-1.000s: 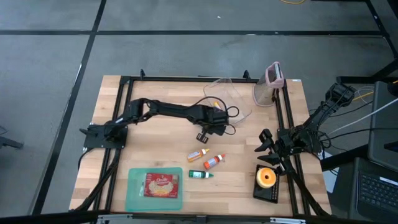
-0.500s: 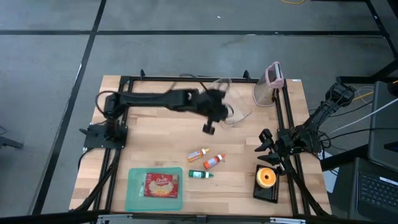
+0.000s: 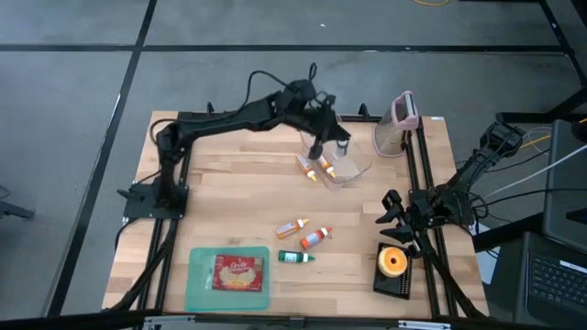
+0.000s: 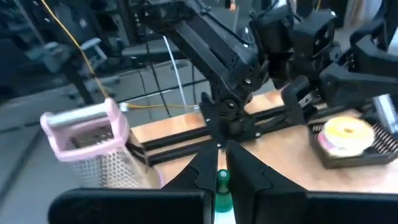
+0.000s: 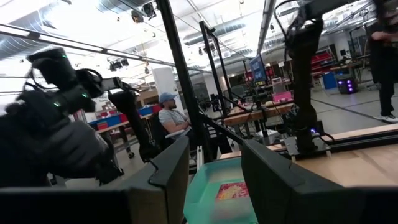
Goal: Pick & Place Food Item
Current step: Put the top green food coloring into the transparent bin
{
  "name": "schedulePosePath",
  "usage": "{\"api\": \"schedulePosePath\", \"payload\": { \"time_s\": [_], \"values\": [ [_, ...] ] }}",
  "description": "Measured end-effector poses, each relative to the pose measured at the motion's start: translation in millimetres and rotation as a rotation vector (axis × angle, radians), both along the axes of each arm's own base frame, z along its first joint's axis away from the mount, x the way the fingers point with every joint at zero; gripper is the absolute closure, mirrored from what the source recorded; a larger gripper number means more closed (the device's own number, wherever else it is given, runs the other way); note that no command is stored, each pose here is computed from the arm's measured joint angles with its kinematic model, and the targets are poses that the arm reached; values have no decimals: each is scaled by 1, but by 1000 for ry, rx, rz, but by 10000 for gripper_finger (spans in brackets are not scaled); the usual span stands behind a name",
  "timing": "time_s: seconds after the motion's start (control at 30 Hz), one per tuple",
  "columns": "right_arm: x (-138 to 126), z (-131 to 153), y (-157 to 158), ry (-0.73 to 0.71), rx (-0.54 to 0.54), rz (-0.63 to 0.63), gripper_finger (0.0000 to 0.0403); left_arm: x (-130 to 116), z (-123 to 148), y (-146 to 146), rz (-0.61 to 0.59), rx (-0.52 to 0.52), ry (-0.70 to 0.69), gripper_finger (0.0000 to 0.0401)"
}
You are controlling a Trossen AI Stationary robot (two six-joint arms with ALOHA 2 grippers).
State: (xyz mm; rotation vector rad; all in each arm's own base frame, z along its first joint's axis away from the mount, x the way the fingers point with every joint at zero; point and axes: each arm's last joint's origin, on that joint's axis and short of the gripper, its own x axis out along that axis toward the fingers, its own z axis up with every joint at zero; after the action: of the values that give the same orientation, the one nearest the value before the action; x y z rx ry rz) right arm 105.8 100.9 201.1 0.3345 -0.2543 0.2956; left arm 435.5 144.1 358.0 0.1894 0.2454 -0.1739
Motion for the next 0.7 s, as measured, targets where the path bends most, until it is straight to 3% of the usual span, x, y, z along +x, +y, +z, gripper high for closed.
{"api": "schedulePosePath", "payload": {
  "time_s": [0.37,0.7],
  "values": [
    [0,0,0,2,-4,3,256,14,-64,79,13,-70,-38,387],
    [0,0,0,3,-6,2,256,16,-111,117,68,-95,-6,387]
  ]
}}
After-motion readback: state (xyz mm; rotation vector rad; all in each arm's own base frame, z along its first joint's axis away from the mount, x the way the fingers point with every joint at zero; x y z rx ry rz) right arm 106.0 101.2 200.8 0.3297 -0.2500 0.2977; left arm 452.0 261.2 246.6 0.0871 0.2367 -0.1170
